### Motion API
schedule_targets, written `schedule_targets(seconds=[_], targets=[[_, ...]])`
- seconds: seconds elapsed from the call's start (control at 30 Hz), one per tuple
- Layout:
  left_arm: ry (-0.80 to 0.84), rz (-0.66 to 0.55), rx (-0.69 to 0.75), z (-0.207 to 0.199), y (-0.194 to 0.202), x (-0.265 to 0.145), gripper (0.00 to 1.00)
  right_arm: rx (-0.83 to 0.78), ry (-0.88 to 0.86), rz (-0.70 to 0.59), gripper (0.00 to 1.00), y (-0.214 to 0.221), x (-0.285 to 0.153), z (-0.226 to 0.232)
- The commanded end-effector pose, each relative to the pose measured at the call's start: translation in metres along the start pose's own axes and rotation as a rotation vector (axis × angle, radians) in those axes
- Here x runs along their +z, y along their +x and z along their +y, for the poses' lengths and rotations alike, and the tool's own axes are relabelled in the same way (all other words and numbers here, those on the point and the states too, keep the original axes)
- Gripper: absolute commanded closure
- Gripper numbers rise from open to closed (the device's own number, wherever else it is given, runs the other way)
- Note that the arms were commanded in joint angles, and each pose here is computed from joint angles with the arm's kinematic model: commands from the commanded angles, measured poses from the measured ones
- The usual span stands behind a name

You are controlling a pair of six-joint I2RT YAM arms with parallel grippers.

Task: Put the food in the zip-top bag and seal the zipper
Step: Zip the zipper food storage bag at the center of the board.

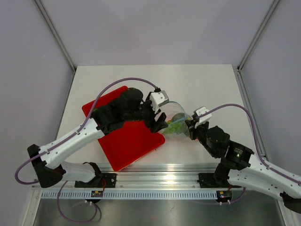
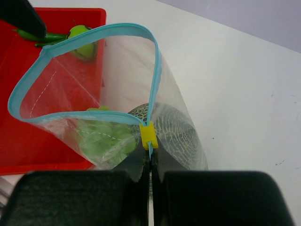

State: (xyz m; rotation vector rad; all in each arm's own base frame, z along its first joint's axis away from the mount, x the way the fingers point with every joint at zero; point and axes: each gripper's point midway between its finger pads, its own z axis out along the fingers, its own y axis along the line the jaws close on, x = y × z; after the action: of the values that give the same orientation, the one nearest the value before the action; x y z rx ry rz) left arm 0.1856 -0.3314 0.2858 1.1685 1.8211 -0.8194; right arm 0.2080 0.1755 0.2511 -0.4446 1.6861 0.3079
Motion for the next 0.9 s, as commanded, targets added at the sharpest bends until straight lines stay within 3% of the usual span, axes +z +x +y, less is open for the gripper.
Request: schedule_targets(seconds=[0.0,0.23,0.6,0.87], targets=[[-0.071,-0.2,0.158,0.009,-0.055,-0.024,0.23,0.014,-0.103,-0.062,1.0,-0.036,-0.007,0.012],[0.067,-0.308,0.417,-0.009,-0.076,-0.009,0.3,-0.01,-0.219,-0.029,1.0,-0.045,-0.017,0.028],[0.356,-0.354,0.652,-0.049,-0.072,0.01,0.34,0.022,-0.255,-0.031,1.0,-0.047,-0.026,0.03],[0.42,-0.371,0.676,-0.056,-0.078,0.018,0.4,0.02,-0.269,-0.026,1.0,-0.044,-0.028,0.032]])
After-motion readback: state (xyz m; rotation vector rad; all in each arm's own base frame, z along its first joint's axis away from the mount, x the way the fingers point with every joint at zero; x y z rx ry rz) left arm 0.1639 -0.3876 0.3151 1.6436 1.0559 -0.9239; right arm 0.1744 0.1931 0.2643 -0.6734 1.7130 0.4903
